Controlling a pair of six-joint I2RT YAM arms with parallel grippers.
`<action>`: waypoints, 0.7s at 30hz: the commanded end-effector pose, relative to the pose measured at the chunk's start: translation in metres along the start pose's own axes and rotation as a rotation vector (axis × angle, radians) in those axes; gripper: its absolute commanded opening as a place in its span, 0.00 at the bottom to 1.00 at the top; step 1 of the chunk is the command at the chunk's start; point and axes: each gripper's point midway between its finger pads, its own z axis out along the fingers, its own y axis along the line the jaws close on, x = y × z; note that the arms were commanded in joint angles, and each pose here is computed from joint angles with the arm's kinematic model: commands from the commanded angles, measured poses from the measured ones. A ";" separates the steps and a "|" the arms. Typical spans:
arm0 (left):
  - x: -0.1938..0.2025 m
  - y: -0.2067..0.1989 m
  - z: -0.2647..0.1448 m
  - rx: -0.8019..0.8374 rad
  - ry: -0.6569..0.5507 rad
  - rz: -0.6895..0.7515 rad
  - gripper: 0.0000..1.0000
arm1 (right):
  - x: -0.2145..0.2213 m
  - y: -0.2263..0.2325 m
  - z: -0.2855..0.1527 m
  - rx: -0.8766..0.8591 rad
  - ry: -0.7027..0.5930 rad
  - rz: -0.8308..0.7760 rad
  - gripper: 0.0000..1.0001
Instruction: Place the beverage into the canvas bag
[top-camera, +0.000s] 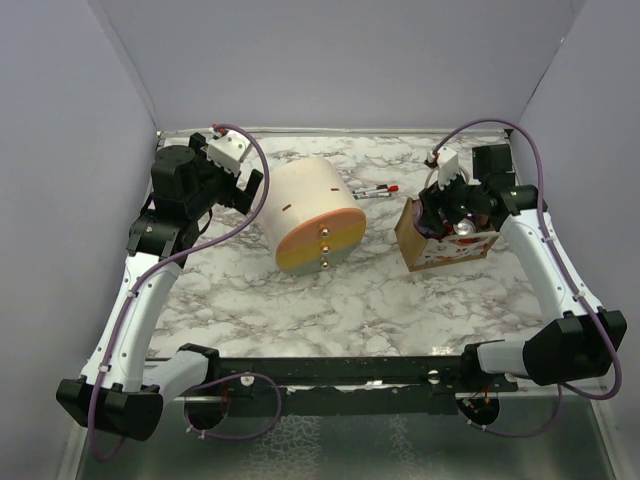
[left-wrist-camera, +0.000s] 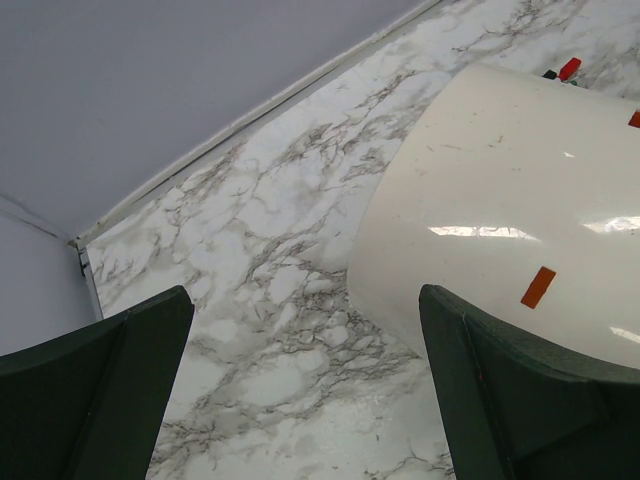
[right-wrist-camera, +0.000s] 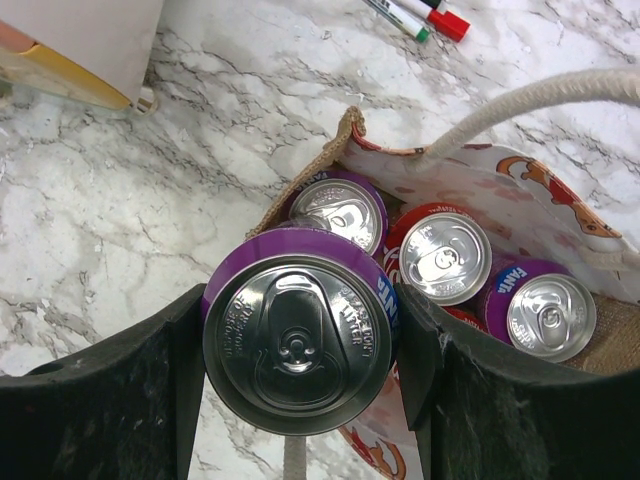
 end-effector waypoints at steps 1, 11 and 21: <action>-0.003 -0.003 -0.003 0.023 -0.017 0.006 0.99 | -0.005 -0.008 -0.013 0.073 -0.006 0.009 0.28; -0.002 -0.004 -0.003 0.026 -0.016 0.007 0.99 | -0.016 0.022 -0.024 -0.078 -0.035 0.022 0.27; -0.003 -0.005 -0.004 0.031 -0.021 0.010 0.99 | 0.000 0.028 -0.013 -0.150 0.023 0.056 0.27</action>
